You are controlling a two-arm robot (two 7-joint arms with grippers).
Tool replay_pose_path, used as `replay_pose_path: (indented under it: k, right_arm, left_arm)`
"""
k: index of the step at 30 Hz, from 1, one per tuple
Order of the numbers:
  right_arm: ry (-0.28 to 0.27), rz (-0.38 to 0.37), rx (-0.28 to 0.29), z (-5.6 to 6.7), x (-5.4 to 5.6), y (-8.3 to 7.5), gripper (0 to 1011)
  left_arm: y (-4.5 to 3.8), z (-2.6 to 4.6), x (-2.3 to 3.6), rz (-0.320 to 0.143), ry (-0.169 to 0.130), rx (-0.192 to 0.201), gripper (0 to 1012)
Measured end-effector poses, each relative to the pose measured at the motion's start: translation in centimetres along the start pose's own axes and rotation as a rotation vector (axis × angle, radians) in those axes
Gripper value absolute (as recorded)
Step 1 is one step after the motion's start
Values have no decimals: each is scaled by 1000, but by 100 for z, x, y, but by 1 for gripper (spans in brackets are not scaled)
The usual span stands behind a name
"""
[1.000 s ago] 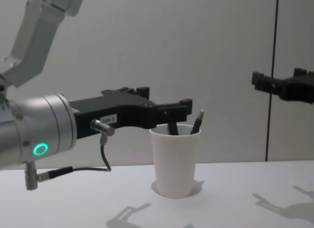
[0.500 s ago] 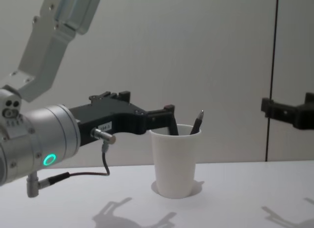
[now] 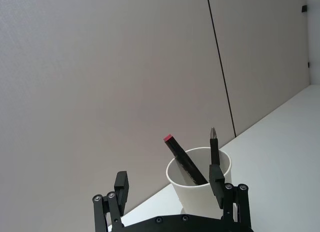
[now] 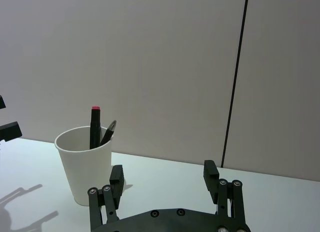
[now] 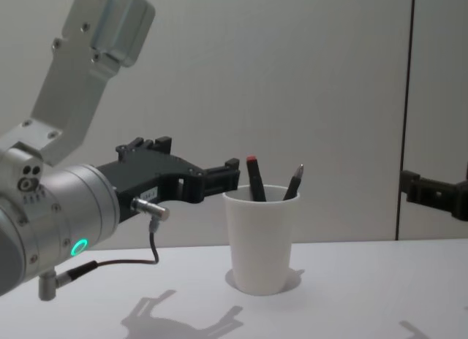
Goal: Place the pen into the pen holder.
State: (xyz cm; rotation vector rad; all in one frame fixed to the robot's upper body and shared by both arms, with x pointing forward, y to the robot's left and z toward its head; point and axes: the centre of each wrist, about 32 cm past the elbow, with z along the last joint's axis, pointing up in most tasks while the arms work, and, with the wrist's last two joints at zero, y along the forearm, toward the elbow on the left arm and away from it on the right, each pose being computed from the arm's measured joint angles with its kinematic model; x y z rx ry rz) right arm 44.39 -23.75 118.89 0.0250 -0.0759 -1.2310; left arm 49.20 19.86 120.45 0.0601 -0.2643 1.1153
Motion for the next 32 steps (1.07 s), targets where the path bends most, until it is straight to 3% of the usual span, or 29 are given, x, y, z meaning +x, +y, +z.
replay_pose_path:
  k: [32]
  right_arm:
    - [1, 1, 0, -1, -6, -4, 1001]
  left_arm:
    - [-1, 0, -1, 9, -3, 0, 1001]
